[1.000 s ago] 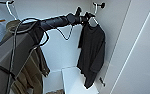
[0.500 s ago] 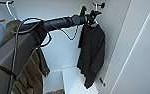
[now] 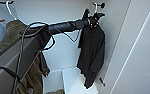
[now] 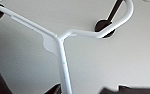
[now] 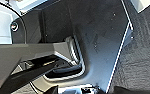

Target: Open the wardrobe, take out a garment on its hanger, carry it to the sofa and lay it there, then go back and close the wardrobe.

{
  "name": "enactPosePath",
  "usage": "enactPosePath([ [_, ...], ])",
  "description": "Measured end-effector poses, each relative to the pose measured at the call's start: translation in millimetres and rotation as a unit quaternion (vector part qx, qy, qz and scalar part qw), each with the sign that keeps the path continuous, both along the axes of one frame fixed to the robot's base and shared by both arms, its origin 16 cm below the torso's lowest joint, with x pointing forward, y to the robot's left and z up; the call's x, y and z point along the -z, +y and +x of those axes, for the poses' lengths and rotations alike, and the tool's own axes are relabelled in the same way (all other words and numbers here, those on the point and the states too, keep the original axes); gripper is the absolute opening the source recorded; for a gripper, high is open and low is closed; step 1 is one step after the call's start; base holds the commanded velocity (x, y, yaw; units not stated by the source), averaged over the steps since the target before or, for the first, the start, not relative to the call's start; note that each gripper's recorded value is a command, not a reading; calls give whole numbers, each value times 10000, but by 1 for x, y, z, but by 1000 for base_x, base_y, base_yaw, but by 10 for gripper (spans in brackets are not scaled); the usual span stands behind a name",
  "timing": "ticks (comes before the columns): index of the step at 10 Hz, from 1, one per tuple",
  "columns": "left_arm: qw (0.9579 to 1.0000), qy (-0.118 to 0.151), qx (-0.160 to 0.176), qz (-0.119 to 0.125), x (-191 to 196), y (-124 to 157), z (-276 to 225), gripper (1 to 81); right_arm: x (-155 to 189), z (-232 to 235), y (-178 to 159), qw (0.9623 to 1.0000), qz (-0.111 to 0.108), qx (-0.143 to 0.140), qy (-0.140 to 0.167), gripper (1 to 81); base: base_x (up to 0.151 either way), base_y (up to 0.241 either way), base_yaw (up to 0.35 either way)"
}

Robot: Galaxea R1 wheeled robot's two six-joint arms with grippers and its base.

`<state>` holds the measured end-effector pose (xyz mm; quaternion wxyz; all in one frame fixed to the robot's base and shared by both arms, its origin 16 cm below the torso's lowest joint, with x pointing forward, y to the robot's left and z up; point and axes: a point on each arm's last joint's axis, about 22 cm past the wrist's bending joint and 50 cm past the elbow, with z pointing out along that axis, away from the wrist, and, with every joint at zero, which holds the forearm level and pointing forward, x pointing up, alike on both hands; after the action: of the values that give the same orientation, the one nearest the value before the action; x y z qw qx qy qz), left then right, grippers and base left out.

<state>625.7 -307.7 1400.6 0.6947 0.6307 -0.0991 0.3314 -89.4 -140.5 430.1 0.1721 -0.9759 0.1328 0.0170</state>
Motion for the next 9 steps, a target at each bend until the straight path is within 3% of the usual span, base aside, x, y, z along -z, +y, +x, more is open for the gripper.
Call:
enactPosePath([
  [6, 9977, -599, -259, -167, -8, 6, 11, 811, -2, -13, 12, 9999, 60, 13, 87, 811, 0, 0, 0],
  [9, 9976, -632, -197, -190, -8, 3, 4, 811, -2, -13, 14, 9999, 73, 12, 85, 811, 0, 0, 0],
])
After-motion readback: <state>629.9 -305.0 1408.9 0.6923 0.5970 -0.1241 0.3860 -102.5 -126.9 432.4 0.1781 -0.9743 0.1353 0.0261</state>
